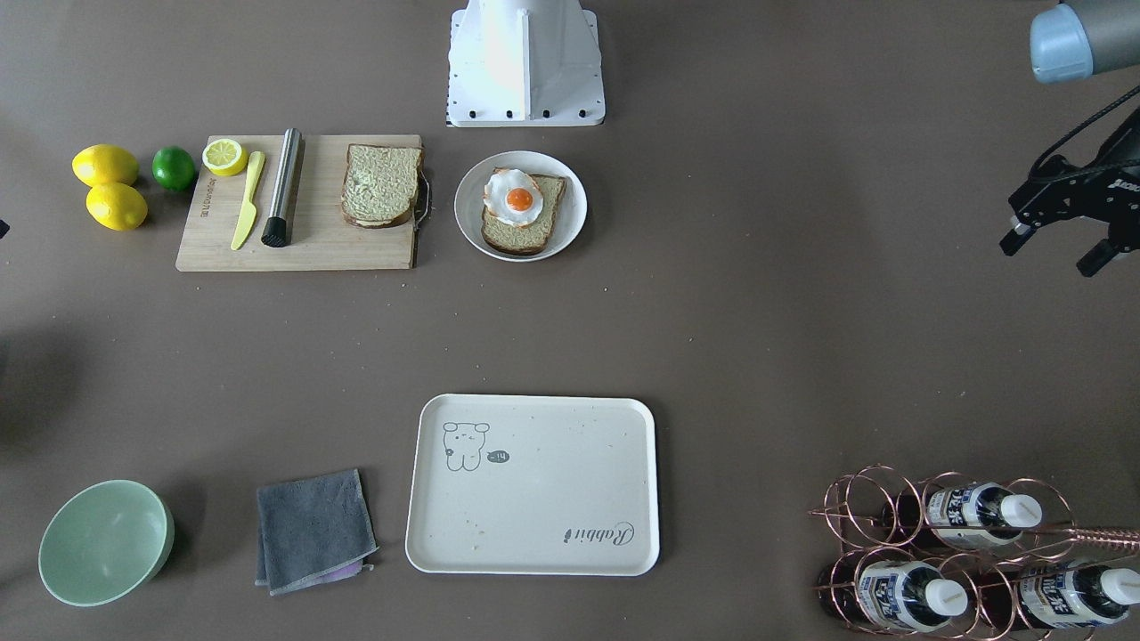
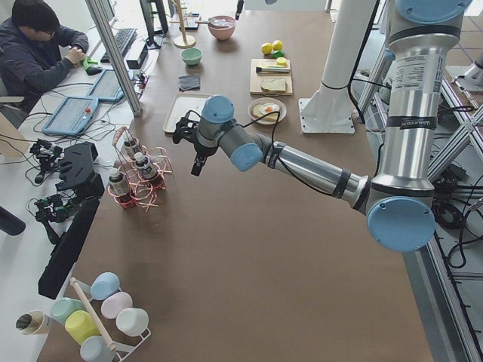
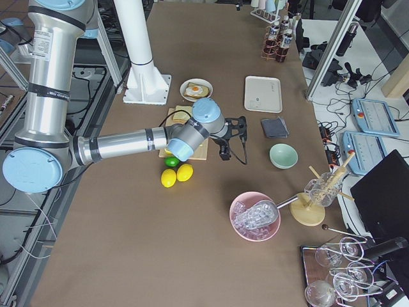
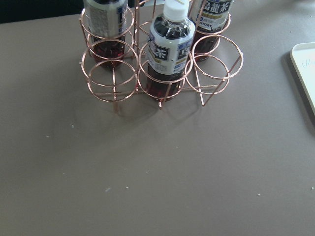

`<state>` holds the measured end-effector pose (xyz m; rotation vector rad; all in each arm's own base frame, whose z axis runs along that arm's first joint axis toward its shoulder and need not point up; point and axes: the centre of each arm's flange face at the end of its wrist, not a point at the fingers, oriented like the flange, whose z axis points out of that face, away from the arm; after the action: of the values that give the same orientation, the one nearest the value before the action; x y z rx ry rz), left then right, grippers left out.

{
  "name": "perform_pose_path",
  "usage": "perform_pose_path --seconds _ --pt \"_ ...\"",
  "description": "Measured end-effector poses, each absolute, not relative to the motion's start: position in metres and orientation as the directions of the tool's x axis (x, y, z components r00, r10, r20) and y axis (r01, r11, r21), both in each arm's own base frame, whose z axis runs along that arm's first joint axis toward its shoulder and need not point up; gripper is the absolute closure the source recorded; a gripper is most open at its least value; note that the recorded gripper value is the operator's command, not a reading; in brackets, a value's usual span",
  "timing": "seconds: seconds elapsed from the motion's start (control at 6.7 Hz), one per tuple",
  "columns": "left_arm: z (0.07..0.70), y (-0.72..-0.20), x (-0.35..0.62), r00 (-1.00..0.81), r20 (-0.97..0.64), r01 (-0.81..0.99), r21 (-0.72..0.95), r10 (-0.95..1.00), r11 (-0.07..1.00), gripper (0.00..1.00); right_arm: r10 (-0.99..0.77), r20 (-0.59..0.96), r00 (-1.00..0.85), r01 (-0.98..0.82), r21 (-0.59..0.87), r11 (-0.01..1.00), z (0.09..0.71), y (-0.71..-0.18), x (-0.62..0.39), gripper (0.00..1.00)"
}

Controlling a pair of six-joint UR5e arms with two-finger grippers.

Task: Make sandwich and place on tray
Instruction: 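Move the right gripper over the board's bread slice while the left arm advances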

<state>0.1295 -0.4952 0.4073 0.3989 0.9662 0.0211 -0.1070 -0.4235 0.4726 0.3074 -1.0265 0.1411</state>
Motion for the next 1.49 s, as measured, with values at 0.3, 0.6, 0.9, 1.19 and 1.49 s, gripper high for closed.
perform_pose_path --seconds 0.3,0.6,0.9,1.19,1.49 --pt "0.352 -0.474 0.233 0.524 -0.841 0.204 0.282 0.139 0.938 0.01 0.051 0.87 0.49 -0.283 0.103 0.953 0.438 -0.391 -0.192 0.0" --pt "0.303 -0.445 0.324 0.471 -0.876 0.241 0.241 0.104 0.94 0.01 0.107 0.864 0.491 -0.296 0.05 0.954 0.423 -0.34 -0.274 0.01" --pt "0.281 -0.418 0.374 0.448 -0.888 0.257 0.234 0.099 0.938 0.01 0.11 0.854 0.509 -0.292 0.051 0.955 0.402 -0.281 -0.334 0.03" --pt "0.272 -0.407 0.393 0.438 -0.894 0.259 0.232 0.101 0.938 0.01 0.085 0.842 0.533 -0.274 0.077 0.959 0.396 -0.243 -0.366 0.15" --pt "0.271 -0.405 0.396 0.436 -0.894 0.257 0.232 0.102 0.938 0.01 0.076 0.84 0.536 -0.269 0.084 0.959 0.399 -0.213 -0.388 0.36"
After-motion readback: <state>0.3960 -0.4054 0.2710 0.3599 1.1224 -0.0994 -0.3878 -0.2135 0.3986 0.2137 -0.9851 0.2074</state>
